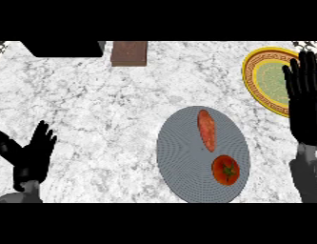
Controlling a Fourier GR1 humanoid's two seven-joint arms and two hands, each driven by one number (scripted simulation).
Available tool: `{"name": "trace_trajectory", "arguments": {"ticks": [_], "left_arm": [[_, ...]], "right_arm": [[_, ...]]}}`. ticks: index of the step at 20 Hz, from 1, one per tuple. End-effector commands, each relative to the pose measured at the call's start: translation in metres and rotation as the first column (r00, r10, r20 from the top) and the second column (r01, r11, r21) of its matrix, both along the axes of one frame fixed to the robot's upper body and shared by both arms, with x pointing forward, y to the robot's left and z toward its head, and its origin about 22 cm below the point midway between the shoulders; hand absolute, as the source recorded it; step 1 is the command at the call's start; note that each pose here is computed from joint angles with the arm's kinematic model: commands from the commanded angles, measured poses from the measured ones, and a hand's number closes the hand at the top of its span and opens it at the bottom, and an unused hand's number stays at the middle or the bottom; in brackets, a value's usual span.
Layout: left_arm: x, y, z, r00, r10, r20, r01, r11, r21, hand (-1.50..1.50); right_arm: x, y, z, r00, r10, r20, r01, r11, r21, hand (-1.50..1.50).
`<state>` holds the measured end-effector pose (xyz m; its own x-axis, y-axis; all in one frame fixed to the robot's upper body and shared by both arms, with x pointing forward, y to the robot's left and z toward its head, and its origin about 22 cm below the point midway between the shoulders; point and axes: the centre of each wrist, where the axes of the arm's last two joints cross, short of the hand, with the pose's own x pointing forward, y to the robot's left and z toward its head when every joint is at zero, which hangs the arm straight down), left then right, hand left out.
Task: Pick the sweet potato from the placemat and place it in the plate
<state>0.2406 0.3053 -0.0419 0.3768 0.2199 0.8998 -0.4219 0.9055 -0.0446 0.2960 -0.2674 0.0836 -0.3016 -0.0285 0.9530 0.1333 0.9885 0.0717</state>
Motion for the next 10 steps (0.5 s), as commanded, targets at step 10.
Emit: {"name": "trace_trajectory", "arguments": {"ticks": [10], "left_arm": [[0.063,-0.073,0.129,0.572,-0.711,0.409,0.507,0.698,0.505,0.0]], "right_arm": [[0.013,0.012,-0.079,0.46,0.245,-0.853,-0.705,0.685,-0.184,-1.5]]}}
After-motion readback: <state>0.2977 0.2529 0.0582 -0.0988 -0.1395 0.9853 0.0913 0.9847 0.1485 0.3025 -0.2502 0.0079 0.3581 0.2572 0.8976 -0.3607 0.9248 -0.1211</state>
